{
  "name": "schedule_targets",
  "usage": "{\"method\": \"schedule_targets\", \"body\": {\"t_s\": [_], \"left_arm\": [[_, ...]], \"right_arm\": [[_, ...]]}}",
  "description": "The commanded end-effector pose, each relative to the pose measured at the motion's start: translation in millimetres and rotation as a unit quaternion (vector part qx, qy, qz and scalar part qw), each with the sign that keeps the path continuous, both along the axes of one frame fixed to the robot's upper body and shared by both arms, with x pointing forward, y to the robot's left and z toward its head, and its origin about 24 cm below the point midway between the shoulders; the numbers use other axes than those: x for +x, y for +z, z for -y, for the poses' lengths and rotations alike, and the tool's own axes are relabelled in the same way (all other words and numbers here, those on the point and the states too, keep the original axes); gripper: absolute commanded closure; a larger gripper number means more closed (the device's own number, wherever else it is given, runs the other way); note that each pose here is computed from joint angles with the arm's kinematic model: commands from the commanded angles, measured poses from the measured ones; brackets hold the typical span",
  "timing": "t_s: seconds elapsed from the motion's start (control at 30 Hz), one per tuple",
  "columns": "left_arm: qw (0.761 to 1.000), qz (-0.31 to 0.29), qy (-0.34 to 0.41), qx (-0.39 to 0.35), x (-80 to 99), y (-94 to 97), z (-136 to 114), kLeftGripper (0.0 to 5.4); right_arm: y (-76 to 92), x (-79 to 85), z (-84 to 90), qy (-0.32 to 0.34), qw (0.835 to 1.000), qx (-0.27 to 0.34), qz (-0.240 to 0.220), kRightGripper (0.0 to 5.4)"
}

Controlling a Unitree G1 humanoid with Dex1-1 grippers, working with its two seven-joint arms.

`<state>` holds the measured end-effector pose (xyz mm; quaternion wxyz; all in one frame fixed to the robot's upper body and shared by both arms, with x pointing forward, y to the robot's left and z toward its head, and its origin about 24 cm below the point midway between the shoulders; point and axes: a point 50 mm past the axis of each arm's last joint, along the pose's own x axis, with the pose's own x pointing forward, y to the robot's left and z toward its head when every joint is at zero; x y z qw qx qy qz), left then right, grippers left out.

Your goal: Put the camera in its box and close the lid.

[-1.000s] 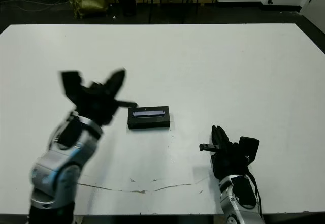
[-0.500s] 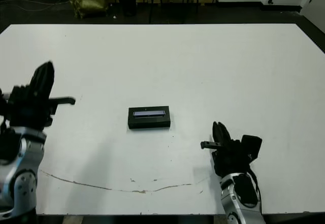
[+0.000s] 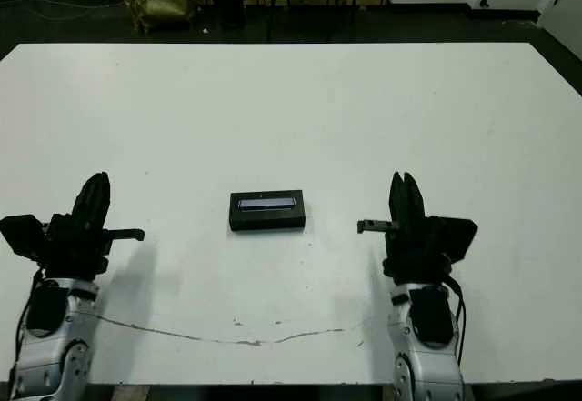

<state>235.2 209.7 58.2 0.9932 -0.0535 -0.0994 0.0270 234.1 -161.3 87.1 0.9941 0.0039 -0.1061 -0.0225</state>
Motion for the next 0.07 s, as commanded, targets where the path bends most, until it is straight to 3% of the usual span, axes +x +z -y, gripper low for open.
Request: {"method": "schedule_targets", "body": {"t_s": [0.03, 0.07], "left_arm": [[1.0, -0.014, 0.004, -0.014, 2.2, -6.6, 2.7, 5.38], [1.0, -0.015, 0.002, -0.016, 2.4, -7.0, 3.6, 5.38]], "right_arm": [[-3.6, 2.5, -2.5, -0.009, 1.0, -0.01, -0.01, 5.4], [-3.9, 2.9, -3.2, -0.007, 1.0, -0.01, -0.009, 5.4]]}}
